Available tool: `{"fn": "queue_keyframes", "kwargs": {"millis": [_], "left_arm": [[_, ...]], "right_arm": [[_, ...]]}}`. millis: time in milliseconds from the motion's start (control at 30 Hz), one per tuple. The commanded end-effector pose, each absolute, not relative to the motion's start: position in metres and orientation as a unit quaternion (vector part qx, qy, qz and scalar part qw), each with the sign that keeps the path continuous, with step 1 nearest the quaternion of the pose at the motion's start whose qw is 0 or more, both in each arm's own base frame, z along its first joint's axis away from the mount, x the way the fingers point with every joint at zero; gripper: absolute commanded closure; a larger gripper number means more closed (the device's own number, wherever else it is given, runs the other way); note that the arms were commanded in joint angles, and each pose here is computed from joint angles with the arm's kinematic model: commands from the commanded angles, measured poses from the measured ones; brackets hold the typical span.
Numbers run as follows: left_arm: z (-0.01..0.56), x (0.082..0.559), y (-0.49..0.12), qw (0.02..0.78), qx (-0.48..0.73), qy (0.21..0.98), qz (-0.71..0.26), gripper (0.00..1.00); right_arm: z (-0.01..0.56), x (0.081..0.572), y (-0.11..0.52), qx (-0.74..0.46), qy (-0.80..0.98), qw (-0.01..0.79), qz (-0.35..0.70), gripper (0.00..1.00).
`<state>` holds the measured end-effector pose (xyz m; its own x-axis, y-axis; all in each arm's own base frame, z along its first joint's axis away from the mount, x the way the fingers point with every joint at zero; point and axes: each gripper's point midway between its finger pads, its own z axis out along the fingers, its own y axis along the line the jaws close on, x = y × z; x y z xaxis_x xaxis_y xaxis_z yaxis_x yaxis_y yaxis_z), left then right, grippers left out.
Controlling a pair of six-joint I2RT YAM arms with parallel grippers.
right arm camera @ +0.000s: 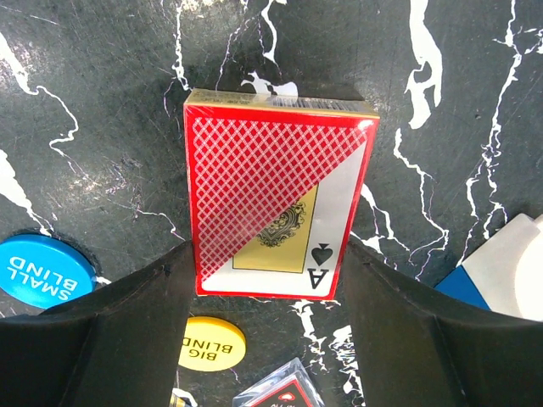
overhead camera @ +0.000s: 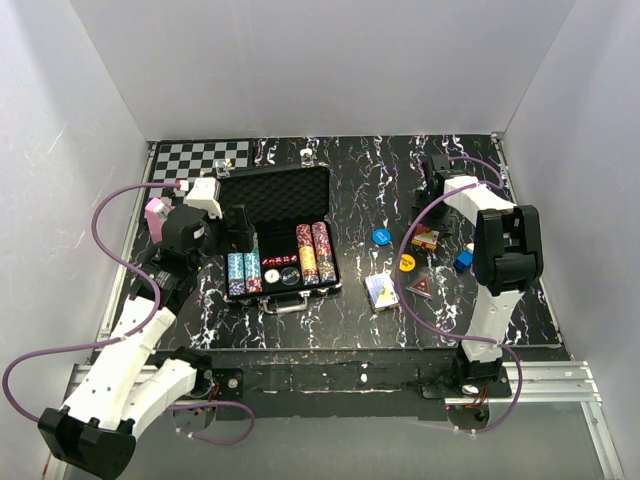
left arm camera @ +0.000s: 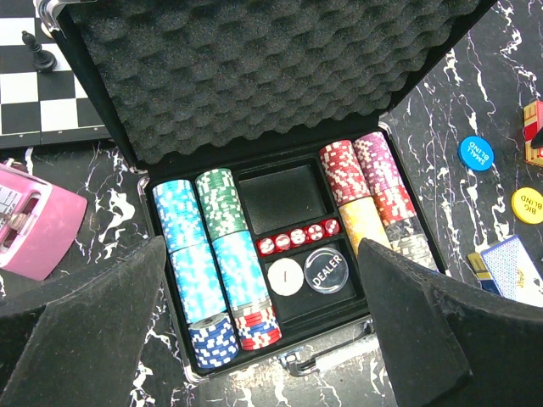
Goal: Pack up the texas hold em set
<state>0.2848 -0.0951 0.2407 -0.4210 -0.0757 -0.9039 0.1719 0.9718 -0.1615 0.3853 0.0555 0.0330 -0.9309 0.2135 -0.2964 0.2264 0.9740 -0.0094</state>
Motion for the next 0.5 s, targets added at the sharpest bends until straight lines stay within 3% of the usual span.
{"fn": "queue_keyframes", "kwargs": {"millis": [0,167,467], "left_arm": [[0.249,0.283,-0.094,0.55,0.03,0.826,-0.12,0.02],[0.249,0.282,-0.095,0.55,0.032,0.826,-0.121,0.02],[0.245,0.281,-0.125,0.524,0.062,0.828,-0.191,0.02]], "right_arm": [[0.024,0.372,0.053,0.102,0.987,0.118,-0.044,0.31],[0.033,0.37,0.062,0.082,0.986,0.141,-0.028,0.53],[0.094,0.36,0.102,-0.037,0.972,0.231,-0.002,0.55]]}}
